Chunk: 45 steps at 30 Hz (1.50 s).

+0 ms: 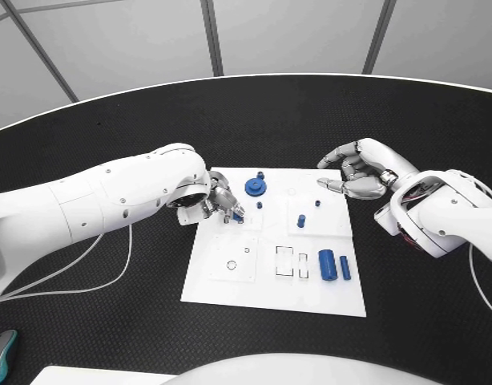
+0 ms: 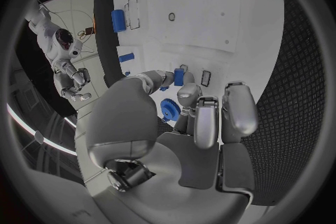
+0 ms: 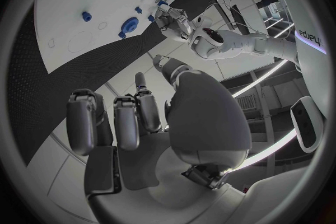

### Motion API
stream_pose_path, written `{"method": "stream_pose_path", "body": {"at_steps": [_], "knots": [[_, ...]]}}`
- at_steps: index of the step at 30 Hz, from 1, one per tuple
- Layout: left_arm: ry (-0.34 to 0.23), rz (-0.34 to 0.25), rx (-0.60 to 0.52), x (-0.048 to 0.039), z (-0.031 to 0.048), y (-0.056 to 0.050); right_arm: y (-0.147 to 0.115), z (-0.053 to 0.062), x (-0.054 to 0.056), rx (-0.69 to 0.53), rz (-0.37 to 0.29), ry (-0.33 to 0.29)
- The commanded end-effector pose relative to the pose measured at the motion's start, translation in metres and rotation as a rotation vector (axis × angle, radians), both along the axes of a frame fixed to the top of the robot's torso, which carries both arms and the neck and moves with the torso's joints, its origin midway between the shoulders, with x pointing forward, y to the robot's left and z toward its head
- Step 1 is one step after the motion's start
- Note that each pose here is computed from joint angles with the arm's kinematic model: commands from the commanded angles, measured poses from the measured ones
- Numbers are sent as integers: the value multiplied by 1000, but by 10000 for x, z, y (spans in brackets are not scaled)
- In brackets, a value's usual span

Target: Assemble the parts on the task board

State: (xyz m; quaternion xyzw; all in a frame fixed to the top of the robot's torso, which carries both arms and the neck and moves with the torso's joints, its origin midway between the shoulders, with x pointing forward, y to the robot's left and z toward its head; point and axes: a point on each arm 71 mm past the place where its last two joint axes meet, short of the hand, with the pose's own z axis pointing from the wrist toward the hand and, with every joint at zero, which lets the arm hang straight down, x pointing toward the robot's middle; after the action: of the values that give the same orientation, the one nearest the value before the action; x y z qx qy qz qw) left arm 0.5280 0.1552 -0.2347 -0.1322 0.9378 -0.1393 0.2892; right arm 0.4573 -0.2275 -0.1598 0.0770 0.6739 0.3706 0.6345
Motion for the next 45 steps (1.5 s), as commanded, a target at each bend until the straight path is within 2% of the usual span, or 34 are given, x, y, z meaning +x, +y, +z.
{"method": "stream_pose_path", "body": {"at_steps": [1, 45], "knots": [[1, -1, 1, 2, -1, -8, 0, 1, -1, 0, 0, 0], [3, -41, 46, 31, -19, -84, 2, 1, -11, 0, 1, 4]]}}
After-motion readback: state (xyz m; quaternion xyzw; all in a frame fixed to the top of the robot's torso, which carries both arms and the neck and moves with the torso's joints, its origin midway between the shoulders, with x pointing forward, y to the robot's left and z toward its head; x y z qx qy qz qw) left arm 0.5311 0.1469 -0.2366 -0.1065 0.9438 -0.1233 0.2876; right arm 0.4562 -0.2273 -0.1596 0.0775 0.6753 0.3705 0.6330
